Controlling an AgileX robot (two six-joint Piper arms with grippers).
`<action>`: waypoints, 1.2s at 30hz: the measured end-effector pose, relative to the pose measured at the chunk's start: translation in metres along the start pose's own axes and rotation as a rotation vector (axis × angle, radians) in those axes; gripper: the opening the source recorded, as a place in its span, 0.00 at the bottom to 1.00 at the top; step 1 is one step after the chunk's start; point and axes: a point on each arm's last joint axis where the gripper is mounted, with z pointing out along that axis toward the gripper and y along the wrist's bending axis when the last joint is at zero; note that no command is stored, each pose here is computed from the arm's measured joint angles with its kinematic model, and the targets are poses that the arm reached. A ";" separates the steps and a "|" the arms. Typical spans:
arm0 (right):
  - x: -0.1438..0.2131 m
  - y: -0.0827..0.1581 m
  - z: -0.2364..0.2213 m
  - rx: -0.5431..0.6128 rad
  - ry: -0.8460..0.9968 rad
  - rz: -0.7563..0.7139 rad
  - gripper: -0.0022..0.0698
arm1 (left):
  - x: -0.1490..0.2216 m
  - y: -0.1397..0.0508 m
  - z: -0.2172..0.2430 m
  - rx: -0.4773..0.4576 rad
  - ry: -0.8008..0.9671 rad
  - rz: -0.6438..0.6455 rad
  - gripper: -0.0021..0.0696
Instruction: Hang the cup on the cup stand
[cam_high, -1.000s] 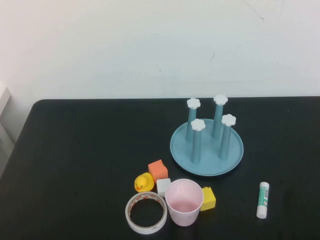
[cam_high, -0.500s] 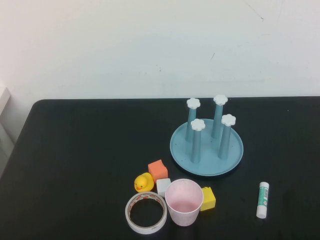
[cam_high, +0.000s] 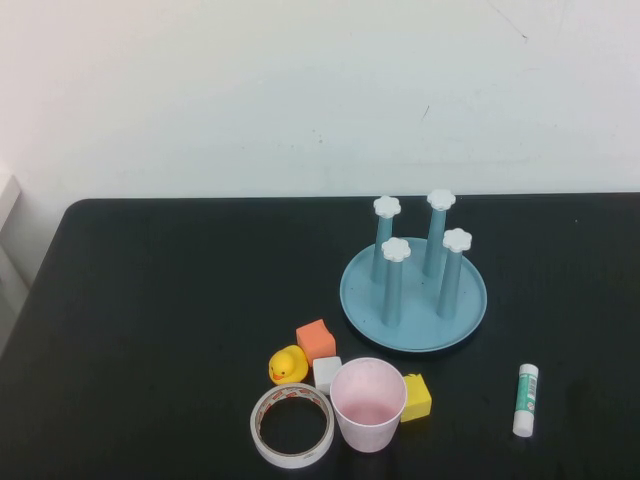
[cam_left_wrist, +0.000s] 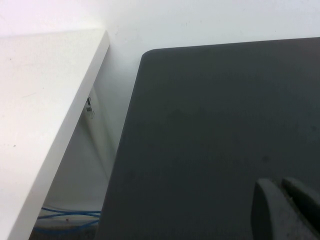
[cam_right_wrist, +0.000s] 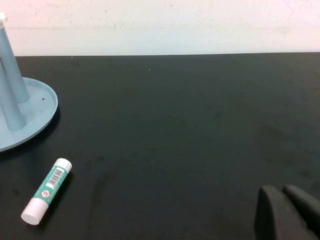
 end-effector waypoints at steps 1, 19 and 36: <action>0.000 0.000 0.000 0.000 0.000 0.000 0.03 | 0.000 0.000 0.000 -0.001 0.000 0.002 0.03; -0.005 0.019 -0.002 -0.224 0.012 0.774 0.03 | -0.024 -0.005 -0.003 0.156 -0.237 -0.776 0.03; -0.008 0.023 -0.003 -0.291 0.008 0.845 0.03 | -0.029 -0.004 -0.005 0.208 -0.265 -1.058 0.03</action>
